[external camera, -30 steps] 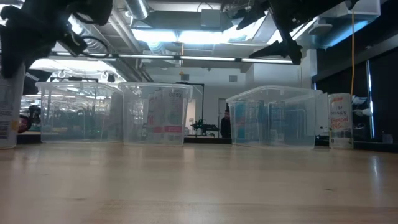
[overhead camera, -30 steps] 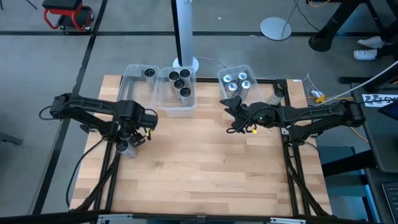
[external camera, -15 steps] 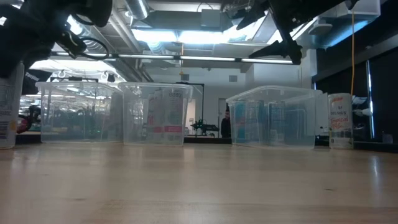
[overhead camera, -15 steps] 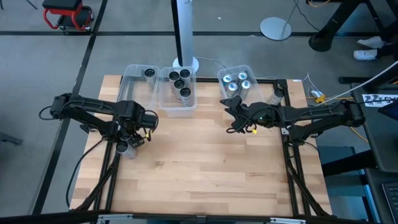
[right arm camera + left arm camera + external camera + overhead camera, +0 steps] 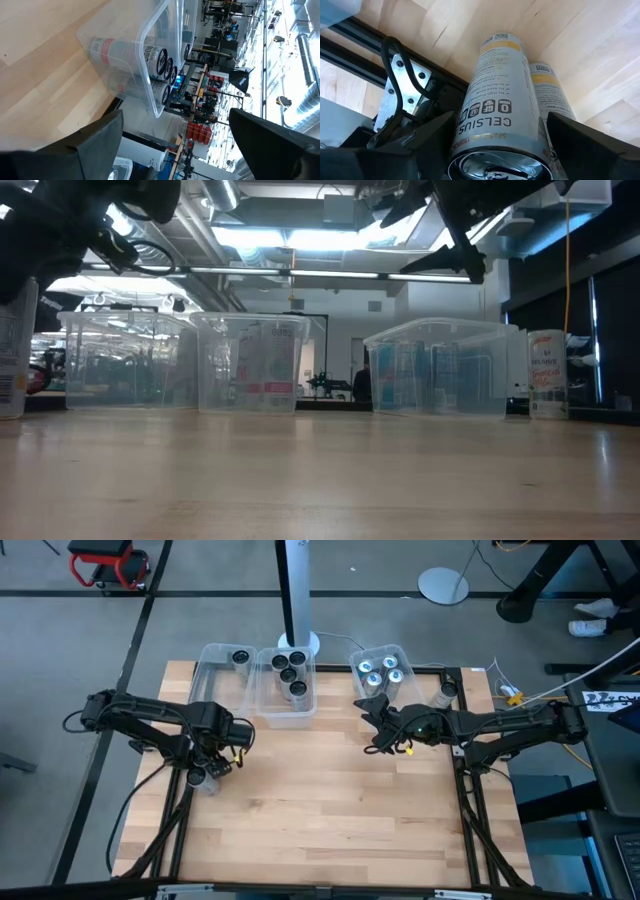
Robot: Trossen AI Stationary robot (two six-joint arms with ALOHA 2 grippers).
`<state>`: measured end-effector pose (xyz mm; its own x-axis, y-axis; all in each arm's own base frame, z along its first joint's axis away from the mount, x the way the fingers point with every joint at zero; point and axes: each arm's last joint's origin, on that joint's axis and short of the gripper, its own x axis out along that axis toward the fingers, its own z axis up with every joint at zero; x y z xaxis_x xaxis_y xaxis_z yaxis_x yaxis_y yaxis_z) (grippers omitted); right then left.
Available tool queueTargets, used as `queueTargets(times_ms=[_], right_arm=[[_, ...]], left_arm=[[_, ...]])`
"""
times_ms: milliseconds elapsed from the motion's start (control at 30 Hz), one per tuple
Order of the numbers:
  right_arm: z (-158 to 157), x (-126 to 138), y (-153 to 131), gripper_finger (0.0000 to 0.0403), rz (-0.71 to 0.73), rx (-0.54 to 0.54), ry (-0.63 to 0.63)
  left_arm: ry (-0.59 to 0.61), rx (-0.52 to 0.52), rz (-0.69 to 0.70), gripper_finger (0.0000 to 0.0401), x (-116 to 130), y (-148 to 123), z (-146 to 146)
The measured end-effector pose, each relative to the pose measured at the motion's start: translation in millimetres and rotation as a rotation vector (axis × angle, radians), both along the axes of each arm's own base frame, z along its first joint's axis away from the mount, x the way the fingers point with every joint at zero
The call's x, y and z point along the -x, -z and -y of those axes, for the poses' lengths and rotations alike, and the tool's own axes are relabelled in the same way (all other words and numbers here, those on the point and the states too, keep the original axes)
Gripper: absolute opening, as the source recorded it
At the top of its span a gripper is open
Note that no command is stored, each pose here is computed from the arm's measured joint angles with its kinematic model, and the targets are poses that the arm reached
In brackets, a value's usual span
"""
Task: Sort soda cans
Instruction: Put the top left white-yellow soda can into the top left transparent bin
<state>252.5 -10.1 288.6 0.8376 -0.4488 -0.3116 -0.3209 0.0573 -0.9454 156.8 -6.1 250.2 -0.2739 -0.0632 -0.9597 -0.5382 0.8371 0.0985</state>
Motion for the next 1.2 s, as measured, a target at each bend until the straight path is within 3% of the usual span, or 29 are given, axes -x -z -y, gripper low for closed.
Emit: queueTargets(times_ms=[267,600,800,1200], right_arm=[[0,0,0,0.0360,0.000,0.000,0.000],[0,0,-1,0.0360,0.007,0.000,0.000],[0,0,-1,0.0360,0.009,0.000,0.000],[0,0,-1,0.0360,0.008,0.000,0.000]], left_arm=[[-0.015,0.067,-0.083,0.0247,8,14,2],[-0.001,0.053,-0.030,0.0244,2,7,1],[0.021,0.022,0.080,0.0244,-9,-16,0],[0.087,-0.095,0.373,0.0244,-23,-89,-4]])
